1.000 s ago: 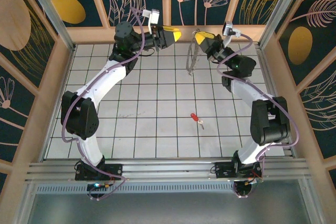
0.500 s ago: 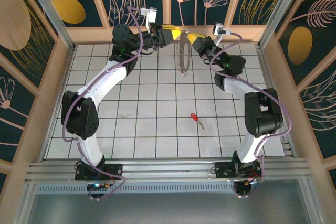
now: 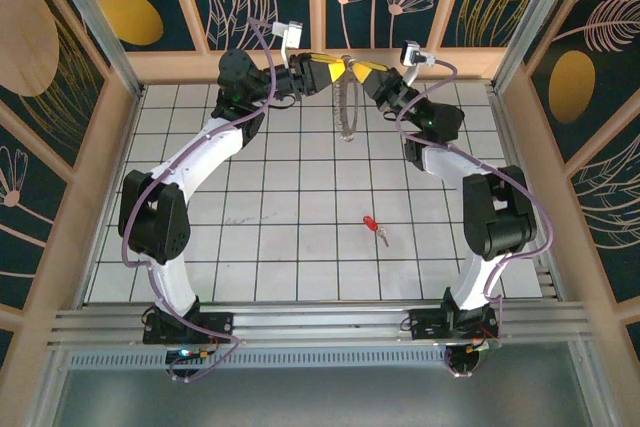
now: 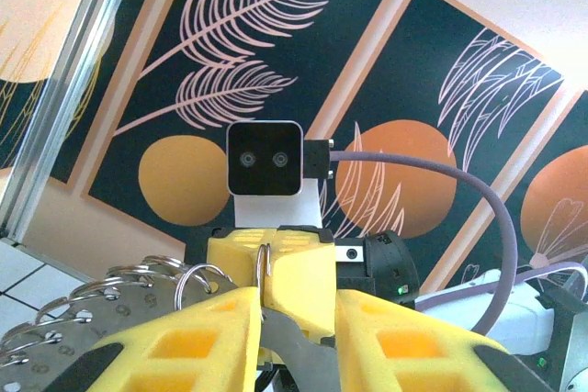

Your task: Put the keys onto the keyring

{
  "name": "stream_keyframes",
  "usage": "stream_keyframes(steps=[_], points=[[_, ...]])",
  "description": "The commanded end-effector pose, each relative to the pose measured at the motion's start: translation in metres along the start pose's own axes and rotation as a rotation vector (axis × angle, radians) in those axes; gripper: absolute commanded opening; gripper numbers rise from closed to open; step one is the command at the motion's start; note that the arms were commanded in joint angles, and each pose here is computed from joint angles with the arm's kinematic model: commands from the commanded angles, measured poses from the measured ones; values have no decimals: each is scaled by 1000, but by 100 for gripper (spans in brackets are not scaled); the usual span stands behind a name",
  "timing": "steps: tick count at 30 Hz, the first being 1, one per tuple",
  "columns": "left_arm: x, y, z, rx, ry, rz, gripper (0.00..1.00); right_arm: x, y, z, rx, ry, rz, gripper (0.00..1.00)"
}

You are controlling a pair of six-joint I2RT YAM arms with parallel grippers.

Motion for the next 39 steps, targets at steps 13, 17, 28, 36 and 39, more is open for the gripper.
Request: stream_keyframes(steps=[13, 17, 28, 36, 39], points=[[1, 0, 4, -5, 10, 18, 28, 30, 12, 0, -1, -84, -130, 0], [1, 0, 4, -5, 9, 18, 27, 28, 12, 1, 4, -77, -127, 0], [7, 2, 11, 6, -8, 11, 22, 28, 14, 6, 22, -71, -132, 0], [10, 3, 11, 1, -5, 1, 16, 28, 15, 9, 32, -66, -131, 0], [10, 3, 10, -1, -3, 0, 10, 27, 15, 10, 35, -65, -129, 0]])
Point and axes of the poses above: each hand's point on the last joint's axis, 136 mm out from that joint toward the fingers, its own y axis out along the fingers, its own x axis along the line the jaws close on, z = x × y, the point moved 3 cm from there along -y, back along the fingers, and after that the axes turned 8 degrees about y, right-handed, at the moved point
